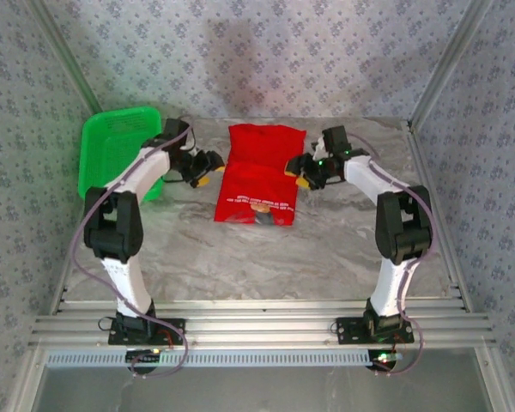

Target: Fold and stack the t-shirts

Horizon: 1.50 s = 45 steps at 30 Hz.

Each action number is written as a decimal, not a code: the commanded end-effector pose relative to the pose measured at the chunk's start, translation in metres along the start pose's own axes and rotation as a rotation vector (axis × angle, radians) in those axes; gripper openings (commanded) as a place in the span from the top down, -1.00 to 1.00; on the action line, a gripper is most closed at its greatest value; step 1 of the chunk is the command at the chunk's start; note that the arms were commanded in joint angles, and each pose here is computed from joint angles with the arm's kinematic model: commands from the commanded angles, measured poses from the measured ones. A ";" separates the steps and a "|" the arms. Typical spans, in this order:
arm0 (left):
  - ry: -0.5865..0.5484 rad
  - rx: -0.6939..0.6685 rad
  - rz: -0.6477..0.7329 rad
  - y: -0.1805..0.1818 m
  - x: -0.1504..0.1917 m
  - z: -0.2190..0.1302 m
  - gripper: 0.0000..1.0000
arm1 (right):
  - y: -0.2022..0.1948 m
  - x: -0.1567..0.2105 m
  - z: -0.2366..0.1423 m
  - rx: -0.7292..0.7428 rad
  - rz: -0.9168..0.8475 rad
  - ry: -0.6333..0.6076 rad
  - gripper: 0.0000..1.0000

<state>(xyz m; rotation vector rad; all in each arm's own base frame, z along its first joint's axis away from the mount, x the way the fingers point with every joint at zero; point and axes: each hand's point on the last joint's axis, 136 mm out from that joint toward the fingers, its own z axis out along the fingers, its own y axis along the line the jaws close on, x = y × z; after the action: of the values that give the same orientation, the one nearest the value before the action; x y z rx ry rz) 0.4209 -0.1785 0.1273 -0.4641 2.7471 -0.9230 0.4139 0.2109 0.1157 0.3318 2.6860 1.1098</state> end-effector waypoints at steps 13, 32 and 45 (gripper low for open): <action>0.197 0.043 -0.062 0.058 0.086 0.036 -0.34 | -0.050 0.108 0.030 0.029 0.165 0.180 -0.17; 0.205 0.069 -0.119 0.055 0.084 0.081 0.12 | -0.055 0.077 0.048 0.031 0.201 0.153 0.11; 0.131 -0.026 -0.012 0.051 0.096 0.027 0.97 | -0.040 0.110 0.006 0.070 0.239 0.205 0.98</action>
<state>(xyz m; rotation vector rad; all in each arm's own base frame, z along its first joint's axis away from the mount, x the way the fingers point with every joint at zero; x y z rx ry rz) 0.3407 -0.1951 0.0390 -0.5019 2.9040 -1.0001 0.3291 0.2218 0.0539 0.5729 2.8875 1.1779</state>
